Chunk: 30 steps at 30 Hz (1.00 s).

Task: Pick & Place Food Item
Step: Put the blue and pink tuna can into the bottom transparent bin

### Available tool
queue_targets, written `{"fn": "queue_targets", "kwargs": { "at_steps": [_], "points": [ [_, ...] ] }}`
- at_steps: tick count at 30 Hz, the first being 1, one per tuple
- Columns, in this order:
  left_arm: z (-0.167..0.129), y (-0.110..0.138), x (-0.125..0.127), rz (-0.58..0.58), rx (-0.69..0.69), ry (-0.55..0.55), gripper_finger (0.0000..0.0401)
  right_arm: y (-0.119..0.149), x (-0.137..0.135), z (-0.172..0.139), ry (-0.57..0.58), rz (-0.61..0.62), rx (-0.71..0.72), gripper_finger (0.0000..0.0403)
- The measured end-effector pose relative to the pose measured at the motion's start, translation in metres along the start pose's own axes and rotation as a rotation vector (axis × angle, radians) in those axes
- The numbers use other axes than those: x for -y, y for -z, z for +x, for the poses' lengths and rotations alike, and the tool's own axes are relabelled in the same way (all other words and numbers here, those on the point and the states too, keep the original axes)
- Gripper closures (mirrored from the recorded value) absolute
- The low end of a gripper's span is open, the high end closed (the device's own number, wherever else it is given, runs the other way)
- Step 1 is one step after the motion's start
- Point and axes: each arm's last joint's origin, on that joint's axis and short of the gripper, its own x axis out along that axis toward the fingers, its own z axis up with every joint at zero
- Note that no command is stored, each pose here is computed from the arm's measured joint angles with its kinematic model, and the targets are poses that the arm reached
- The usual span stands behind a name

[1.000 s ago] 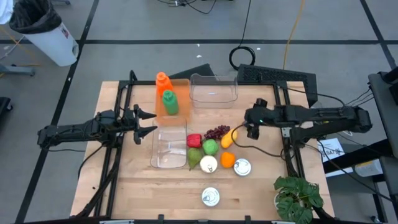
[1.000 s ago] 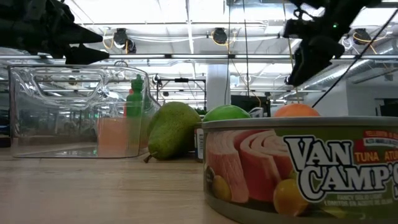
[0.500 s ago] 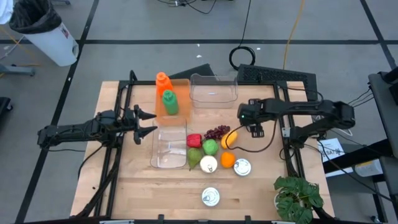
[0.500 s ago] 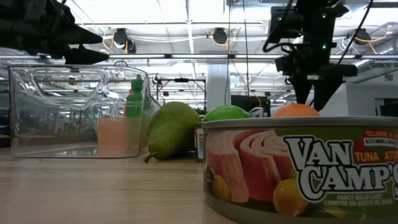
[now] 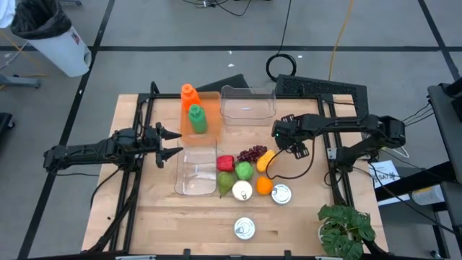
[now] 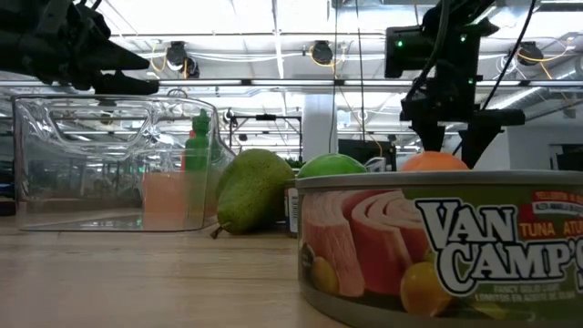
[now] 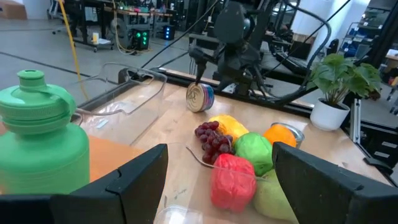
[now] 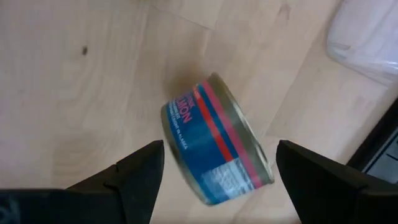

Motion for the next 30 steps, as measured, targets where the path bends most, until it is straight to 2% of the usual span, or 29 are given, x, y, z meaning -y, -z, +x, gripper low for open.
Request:
{"fn": "queue_targets", "kwargs": {
  "at_steps": [6,11,17,21,30],
  "points": [
    [0.000,0.000,0.000,0.000,0.000,0.000,0.0105,-0.004,0.005,0.014,-0.021,0.006,-0.054,0.0109],
    [0.000,0.000,0.000,-0.006,0.001,0.000,0.0105,-0.005,0.005,0.018,0.045,0.020,-0.122,0.0120],
    [0.000,-0.001,0.000,-0.006,0.015,0.003,0.0105,-0.004,0.004,0.017,0.039,0.087,-0.116,0.0172],
    [0.000,-0.003,0.000,-0.018,0.026,0.005,0.0105,-0.004,0.003,0.018,-0.028,0.132,-0.083,0.0208],
    [0.000,-0.002,0.000,-0.051,0.025,0.004,0.0105,-0.004,0.003,0.017,-0.038,0.254,-0.076,0.0207]
  ]
}}
